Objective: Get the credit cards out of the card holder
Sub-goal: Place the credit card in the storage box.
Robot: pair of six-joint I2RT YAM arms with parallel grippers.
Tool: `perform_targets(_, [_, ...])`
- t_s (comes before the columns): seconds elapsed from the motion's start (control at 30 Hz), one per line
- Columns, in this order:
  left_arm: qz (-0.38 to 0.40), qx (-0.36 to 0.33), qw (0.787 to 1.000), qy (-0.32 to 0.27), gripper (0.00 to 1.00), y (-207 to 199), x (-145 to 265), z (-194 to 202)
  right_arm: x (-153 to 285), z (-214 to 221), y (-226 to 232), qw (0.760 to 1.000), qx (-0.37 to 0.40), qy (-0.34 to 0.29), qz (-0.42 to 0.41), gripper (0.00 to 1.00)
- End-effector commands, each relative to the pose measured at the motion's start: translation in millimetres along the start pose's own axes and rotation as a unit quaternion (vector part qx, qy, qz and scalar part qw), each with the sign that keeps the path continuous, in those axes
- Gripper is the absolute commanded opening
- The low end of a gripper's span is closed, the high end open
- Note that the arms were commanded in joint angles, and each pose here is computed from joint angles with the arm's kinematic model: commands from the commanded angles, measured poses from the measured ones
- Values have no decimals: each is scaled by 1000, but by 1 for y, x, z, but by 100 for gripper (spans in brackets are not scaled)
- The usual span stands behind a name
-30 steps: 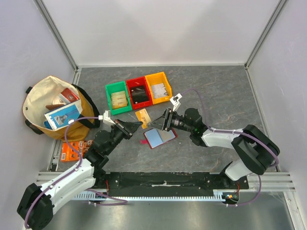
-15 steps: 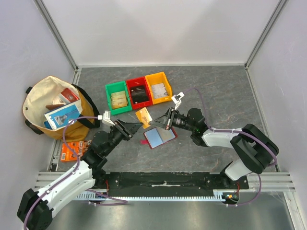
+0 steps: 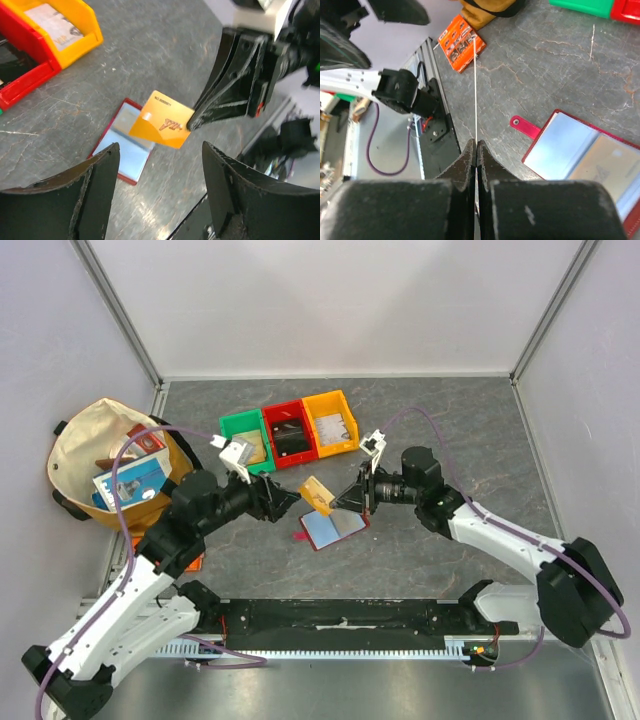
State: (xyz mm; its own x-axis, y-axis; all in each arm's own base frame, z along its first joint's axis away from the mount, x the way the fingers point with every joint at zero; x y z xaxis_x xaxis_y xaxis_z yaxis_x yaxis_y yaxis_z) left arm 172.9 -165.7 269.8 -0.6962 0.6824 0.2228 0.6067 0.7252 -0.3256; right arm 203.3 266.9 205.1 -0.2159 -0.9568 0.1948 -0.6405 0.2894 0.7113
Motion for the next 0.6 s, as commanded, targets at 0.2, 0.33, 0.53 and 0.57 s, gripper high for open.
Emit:
perform_targets(0.2, [151,-163,970,98,72,-22,-7,1,22,2,32,988,126,57,-69,0])
perform_targets(0.33, [196,-168,960,111,69,-29,-10,5,24,4,37,985,136,58,-87,0])
perform_targets(0.53, [242,-159,949,125,62,-37,-19,9,25,5,42,983,142,58,-104,0])
perform_targets(0.57, [239,-158,950,124,61,-36,-20,8,25,5,42,982,143,57,-105,0])
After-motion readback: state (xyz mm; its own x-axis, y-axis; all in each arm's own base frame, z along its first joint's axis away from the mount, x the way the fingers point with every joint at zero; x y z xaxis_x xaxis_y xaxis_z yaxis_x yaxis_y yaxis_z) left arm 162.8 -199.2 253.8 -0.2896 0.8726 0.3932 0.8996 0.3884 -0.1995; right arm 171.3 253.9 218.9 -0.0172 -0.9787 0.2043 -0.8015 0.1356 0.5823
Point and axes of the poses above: each gripper's point midway between its finger pads, its own x axis back along the fingers, its own y axis along the line the jaws close on, z = x × y, the point moved 5 cm from there along x, back along the fingers, and after that the axes turned 8 degrees about -x, right-handed, at the moved point
